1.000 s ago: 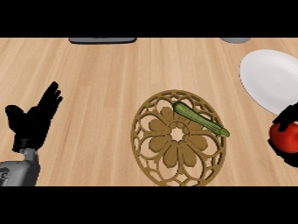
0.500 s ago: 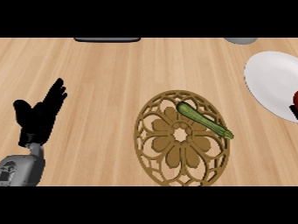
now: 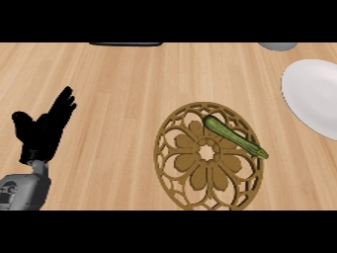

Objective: Pick the tomato from the placemat and place it in the plate

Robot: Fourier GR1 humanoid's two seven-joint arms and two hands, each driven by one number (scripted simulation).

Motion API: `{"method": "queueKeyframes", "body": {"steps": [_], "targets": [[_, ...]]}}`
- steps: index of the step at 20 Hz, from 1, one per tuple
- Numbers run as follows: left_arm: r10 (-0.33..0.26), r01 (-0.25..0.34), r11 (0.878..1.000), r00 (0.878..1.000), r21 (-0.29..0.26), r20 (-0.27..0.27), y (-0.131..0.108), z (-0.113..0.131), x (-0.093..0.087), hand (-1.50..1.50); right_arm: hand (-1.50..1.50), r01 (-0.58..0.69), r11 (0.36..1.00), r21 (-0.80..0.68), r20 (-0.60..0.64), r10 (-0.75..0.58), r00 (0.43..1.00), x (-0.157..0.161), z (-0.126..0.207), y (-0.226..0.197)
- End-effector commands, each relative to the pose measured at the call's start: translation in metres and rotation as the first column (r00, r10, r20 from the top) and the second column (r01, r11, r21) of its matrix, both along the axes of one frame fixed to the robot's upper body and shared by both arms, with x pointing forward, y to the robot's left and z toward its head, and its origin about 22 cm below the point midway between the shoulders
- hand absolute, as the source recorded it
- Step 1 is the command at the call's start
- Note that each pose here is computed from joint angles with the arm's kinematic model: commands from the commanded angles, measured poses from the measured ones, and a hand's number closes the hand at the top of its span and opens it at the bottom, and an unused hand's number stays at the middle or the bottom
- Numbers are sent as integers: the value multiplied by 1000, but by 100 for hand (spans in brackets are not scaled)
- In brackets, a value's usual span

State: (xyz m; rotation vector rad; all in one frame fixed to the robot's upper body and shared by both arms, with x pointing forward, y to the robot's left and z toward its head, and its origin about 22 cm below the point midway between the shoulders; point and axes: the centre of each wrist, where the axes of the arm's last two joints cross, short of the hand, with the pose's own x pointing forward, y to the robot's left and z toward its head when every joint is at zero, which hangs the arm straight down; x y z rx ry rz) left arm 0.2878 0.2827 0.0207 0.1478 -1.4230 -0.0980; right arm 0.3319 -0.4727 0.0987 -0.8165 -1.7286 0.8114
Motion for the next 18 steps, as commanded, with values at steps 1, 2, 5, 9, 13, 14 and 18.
{"method": "queueKeyframes", "body": {"steps": [1, 2, 5, 9, 13, 14, 18], "targets": [[-12, 12, 1000, 1000, -2, -9, -4, 0, 4, 0, 150, -29, 993, -118, -88, 19, 996, 5, -14, -7], [-21, 21, 1000, 1000, 6, 0, -8, 19, 9, 0, 150, -29, 997, -74, -134, 19, 991, 2, -9, -19], [-26, 26, 1000, 1000, -4, 11, -23, 1, -2, 0, -150, 2, 999, 41, -272, 9, 962, -5, -31, -23], [-39, 39, 999, 999, -7, 1, -21, 8, 8, 0, -150, -112, 993, 47, -227, 120, 966, 5, -19, -23], [-5, 5, 1000, 1000, 17, -3, -13, 3, 5, 0, -150, -188, 974, 130, -21, 192, 981, 7, -7, -28], [-29, 29, 1000, 1000, -5, -8, -12, -3, -3, 0, -150, -218, 963, 157, 38, 214, 976, 7, -4, -29], [6, -6, 1000, 1000, -1, -12, 0, 0, -1, 0, -150, -393, 845, 364, 158, 360, 920, 26, 0, -9]]}}
